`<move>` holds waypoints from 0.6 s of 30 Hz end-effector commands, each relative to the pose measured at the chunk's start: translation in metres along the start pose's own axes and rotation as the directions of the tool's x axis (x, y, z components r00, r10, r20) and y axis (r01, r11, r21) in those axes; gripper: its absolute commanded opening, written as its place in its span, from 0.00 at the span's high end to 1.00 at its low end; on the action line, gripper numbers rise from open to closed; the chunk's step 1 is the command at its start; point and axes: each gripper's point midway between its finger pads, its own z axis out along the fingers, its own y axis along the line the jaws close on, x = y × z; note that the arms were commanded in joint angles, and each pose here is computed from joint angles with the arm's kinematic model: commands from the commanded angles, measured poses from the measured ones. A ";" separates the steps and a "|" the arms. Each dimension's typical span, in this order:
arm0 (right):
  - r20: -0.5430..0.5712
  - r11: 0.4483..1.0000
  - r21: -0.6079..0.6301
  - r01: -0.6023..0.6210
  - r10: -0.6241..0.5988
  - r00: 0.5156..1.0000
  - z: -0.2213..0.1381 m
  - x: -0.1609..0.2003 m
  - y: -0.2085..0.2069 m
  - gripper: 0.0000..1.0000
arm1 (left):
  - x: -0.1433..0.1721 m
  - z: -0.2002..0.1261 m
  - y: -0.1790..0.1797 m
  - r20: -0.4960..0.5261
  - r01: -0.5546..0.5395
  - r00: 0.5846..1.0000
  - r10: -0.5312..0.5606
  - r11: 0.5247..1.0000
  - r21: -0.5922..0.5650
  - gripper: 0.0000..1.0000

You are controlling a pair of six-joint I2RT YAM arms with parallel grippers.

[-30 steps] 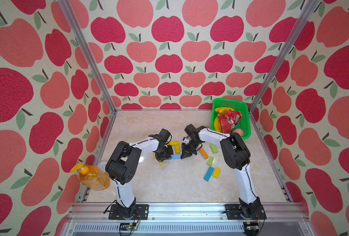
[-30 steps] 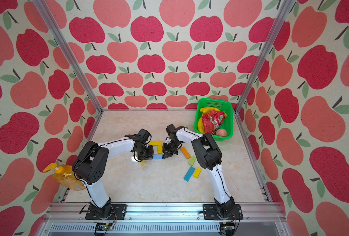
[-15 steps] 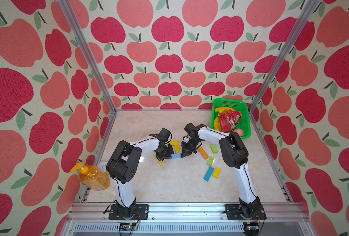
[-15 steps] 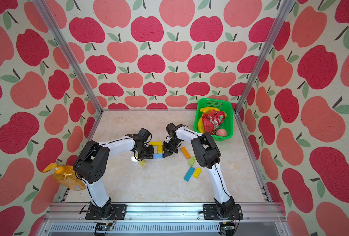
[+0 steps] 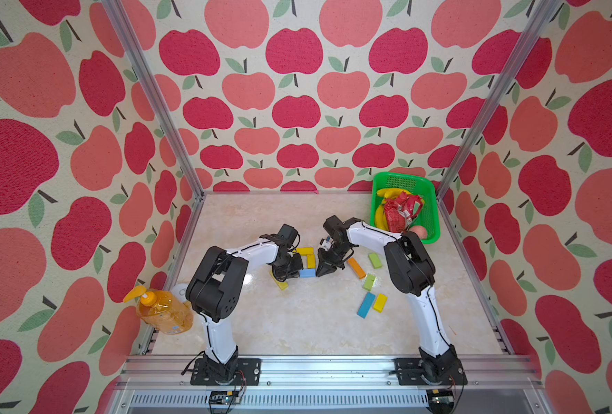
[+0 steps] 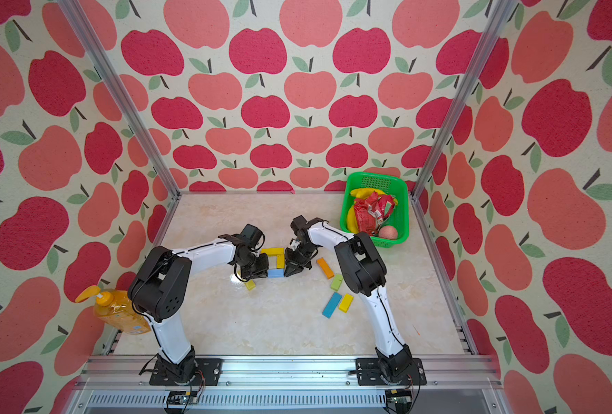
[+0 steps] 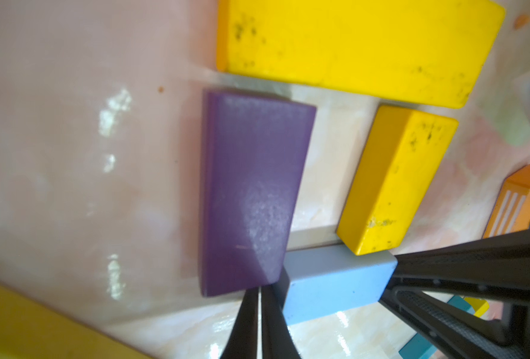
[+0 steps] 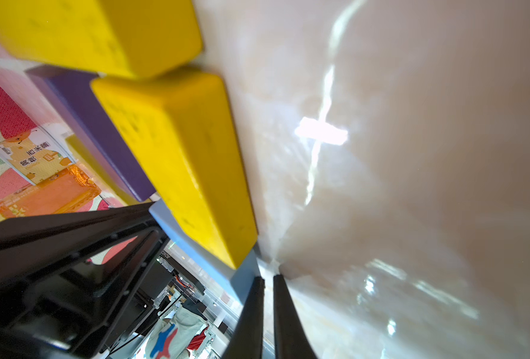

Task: Assemble the letter p with building blocks
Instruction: Assemble the building block at the center of the board.

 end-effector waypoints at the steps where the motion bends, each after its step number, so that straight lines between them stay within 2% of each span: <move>1: -0.019 1.000 0.000 0.011 -0.011 1.000 0.008 0.001 0.000 0.85 | 0.000 0.000 -0.015 -0.006 -0.025 1.000 0.025 0.998 0.058 0.91; 5: -0.010 1.000 0.004 0.006 -0.006 1.000 0.005 0.001 0.000 0.82 | 0.000 0.000 -0.014 -0.004 -0.025 1.000 0.025 0.998 0.059 0.91; 18: 0.020 0.999 0.038 -0.032 0.031 0.999 -0.012 0.004 -0.020 0.80 | 0.000 -0.002 -0.015 -0.002 -0.029 1.000 0.030 0.997 0.070 0.91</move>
